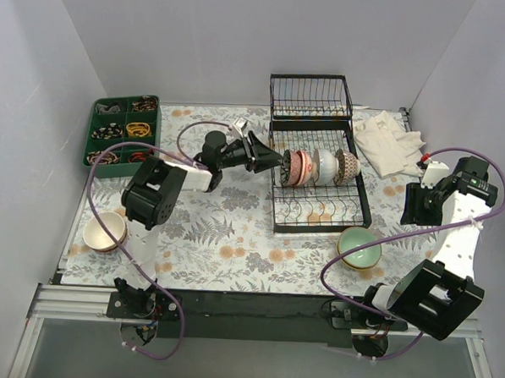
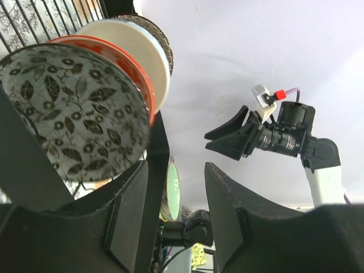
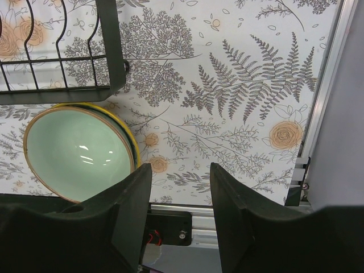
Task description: Load the bowls into the dish rack
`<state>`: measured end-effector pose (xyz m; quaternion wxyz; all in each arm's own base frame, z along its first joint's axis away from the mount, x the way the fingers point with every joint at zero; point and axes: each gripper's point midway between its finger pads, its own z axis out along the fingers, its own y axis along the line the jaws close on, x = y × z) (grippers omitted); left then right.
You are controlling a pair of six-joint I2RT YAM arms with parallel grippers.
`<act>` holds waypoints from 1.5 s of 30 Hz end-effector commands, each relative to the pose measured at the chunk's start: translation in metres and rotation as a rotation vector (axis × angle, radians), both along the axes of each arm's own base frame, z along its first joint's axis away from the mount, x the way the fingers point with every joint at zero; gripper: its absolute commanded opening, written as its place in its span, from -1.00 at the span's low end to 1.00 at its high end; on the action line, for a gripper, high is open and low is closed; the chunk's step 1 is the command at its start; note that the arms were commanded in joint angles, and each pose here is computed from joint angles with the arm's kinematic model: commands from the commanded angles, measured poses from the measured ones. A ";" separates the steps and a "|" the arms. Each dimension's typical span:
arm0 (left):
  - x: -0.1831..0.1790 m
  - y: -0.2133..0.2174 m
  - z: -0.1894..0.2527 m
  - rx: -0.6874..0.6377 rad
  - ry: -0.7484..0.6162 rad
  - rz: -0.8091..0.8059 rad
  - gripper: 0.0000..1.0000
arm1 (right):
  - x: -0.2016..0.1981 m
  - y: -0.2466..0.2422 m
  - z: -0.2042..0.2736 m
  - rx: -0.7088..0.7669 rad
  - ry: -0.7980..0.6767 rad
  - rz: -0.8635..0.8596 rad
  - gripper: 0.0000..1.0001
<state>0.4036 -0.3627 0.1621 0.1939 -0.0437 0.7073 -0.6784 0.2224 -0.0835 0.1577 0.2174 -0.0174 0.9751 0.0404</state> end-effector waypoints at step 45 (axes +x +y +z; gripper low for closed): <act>-0.169 0.457 -0.022 1.677 0.294 -0.029 -0.10 | 0.125 0.061 0.117 0.386 -0.332 0.220 0.13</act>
